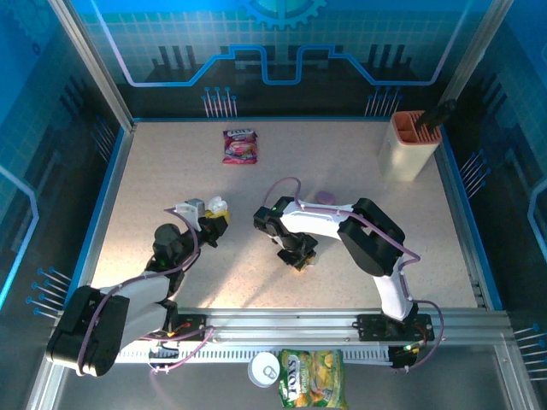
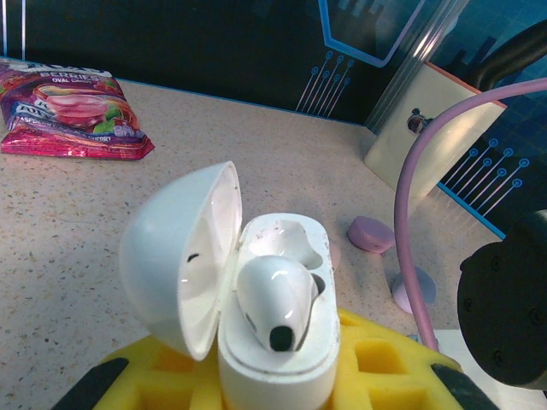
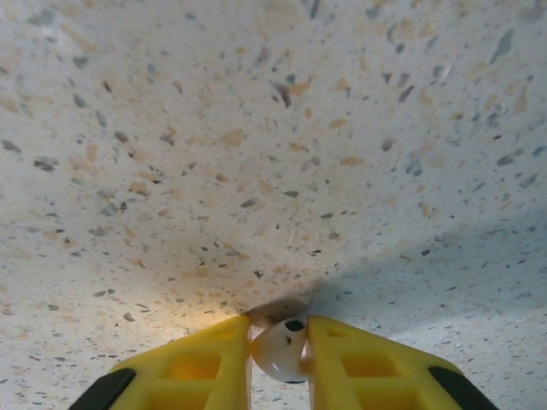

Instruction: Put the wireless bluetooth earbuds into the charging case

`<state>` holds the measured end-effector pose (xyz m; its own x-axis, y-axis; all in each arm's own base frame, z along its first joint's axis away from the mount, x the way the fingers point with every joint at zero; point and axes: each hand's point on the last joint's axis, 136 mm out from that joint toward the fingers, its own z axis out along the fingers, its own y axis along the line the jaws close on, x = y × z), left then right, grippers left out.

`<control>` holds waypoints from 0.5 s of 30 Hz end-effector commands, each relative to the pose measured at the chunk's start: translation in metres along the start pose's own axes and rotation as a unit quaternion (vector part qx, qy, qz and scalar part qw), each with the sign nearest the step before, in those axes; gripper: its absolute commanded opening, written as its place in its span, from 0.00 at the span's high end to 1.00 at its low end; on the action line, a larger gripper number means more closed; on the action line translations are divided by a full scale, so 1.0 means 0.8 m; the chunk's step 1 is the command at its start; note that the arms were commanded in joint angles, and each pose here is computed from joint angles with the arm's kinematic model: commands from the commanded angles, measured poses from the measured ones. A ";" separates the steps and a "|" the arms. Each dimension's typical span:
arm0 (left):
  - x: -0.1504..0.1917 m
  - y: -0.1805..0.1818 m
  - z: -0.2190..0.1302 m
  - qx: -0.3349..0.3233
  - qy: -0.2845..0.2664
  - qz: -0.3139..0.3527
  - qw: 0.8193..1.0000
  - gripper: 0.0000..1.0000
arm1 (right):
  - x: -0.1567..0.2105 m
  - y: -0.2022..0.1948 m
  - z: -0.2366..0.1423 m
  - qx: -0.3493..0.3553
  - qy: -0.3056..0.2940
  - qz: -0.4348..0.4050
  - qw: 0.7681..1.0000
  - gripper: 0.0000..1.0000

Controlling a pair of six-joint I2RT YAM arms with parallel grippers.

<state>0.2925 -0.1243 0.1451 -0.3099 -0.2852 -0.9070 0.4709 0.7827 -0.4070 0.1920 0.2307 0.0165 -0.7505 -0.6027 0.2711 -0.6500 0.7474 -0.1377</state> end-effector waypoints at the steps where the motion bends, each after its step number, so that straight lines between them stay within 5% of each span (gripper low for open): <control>1: -0.024 -0.010 0.002 0.017 -0.030 0.018 0.999 0.92 | 0.002 -0.011 0.005 0.010 -0.002 0.007 1.000 0.81; 15: -0.026 -0.028 0.015 0.016 -0.035 0.069 0.997 0.97 | -0.019 -0.034 -0.058 -0.089 -0.191 0.105 0.972 0.82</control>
<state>0.2903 -0.1363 0.1500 -0.2850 -0.2513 -0.9250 0.5062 0.7800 -0.3679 0.2161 0.2244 0.0495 -0.8471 -0.5311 -0.0200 -0.5298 0.8468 -0.0484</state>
